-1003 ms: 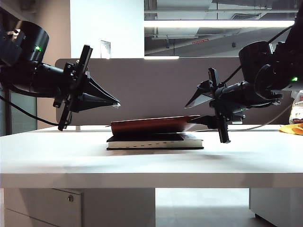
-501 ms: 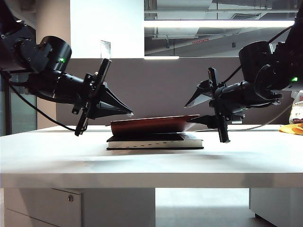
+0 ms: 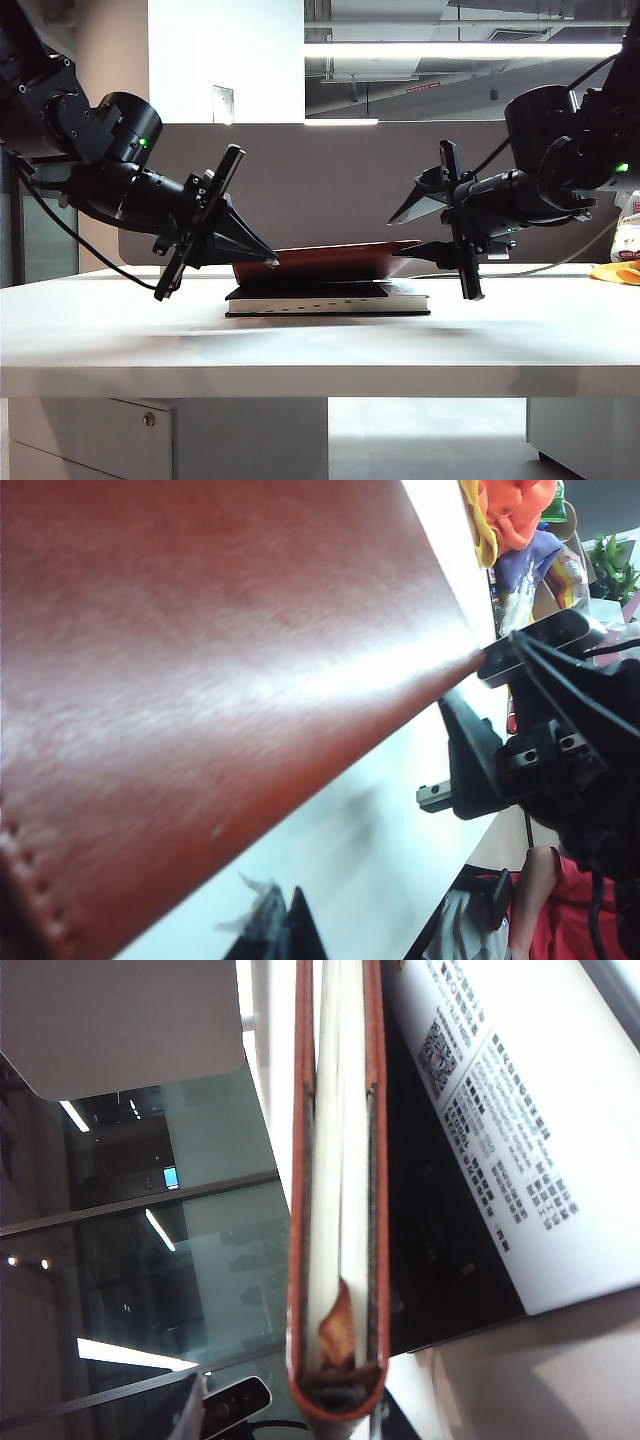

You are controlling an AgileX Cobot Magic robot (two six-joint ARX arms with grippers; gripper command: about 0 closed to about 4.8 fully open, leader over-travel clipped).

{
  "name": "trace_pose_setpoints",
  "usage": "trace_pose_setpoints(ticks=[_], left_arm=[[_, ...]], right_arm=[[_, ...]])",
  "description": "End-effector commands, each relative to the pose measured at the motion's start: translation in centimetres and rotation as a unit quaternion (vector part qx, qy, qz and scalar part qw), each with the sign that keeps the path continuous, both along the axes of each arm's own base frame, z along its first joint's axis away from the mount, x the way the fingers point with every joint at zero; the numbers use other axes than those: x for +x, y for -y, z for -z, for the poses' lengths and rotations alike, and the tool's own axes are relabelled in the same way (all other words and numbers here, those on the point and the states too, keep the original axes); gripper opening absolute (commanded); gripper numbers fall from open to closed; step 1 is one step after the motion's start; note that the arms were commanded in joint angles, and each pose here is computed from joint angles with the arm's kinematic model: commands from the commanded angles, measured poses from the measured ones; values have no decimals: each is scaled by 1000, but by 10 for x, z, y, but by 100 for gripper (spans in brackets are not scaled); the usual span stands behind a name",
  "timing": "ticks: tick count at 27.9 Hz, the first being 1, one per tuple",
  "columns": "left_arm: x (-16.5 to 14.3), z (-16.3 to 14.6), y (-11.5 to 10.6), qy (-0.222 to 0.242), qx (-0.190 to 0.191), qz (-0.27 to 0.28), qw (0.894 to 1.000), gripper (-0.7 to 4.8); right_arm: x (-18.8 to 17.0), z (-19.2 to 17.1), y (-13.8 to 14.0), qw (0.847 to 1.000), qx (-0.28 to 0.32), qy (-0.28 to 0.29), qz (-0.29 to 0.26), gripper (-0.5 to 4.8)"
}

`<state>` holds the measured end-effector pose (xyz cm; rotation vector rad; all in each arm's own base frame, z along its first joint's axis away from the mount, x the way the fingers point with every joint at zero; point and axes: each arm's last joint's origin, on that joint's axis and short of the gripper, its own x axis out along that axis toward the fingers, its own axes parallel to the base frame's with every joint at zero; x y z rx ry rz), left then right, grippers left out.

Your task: Pick up the red book and place it on top of the black book.

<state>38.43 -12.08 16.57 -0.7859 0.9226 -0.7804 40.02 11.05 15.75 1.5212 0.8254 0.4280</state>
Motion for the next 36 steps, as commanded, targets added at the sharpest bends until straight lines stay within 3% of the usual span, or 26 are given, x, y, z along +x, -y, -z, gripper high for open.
trace_pose_setpoints(ticks=[1,8,22,36], left_arm=[[5,-9,0,18,-2,-1,1000,-5],[20,-18,4,10,40,18,999,-5],[16,-12,3,-6,64,31,997,-5],[19,-13,3,9,81,11,997,-5]], right_arm=[[1,-10,-1,1000,8,29,-5,208],[1,-10,-1,1000,8,29,-4,208],[2,-10,-1,1000,7,29,1,208],[1,-10,-2,1000,8,29,-3,208]])
